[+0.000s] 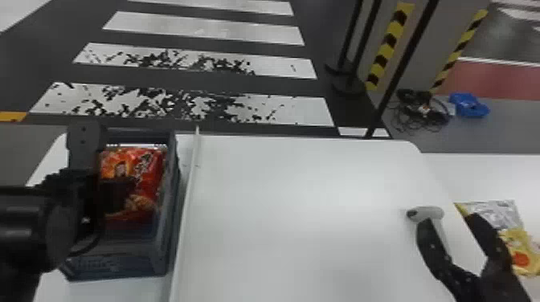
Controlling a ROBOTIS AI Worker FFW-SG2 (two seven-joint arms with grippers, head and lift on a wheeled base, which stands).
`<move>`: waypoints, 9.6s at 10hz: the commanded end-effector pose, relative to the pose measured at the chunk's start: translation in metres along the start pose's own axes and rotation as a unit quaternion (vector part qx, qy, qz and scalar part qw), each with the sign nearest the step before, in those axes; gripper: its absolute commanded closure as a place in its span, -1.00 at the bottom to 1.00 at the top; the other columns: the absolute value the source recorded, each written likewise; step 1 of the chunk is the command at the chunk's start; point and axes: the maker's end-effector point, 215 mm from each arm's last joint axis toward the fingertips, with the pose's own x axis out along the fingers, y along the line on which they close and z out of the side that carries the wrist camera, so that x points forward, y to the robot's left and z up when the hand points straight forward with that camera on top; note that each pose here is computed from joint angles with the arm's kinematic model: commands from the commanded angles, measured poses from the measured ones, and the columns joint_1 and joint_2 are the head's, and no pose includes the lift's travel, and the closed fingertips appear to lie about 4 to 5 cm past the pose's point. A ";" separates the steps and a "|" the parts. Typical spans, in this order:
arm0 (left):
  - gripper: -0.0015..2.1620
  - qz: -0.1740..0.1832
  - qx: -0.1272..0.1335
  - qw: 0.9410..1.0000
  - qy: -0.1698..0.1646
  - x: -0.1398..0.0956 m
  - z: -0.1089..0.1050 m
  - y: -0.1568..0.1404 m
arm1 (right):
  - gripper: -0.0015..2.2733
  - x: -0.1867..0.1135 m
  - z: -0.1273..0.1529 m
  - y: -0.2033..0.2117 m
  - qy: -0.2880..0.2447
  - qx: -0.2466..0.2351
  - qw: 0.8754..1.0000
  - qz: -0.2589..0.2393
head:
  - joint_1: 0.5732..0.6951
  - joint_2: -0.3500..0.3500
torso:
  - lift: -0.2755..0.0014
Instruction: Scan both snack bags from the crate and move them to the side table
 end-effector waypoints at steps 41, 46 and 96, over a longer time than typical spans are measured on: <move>0.75 -0.253 0.138 0.957 -0.033 -0.038 0.002 -0.305 | -0.91 0.006 -0.015 0.008 0.009 0.014 1.000 -0.005 | 1.00 -1.00 | 0.30; 0.75 -0.295 0.127 0.946 -0.039 -0.003 -0.007 -0.328 | -0.91 0.010 -0.014 0.016 0.003 0.018 1.000 -0.002 | 1.00 -1.00 | 0.30; -0.97 -0.261 0.143 0.934 -0.197 -0.146 0.061 -0.338 | -0.91 0.012 0.000 0.021 -0.014 0.009 1.000 0.002 | 1.00 -1.00 | 0.30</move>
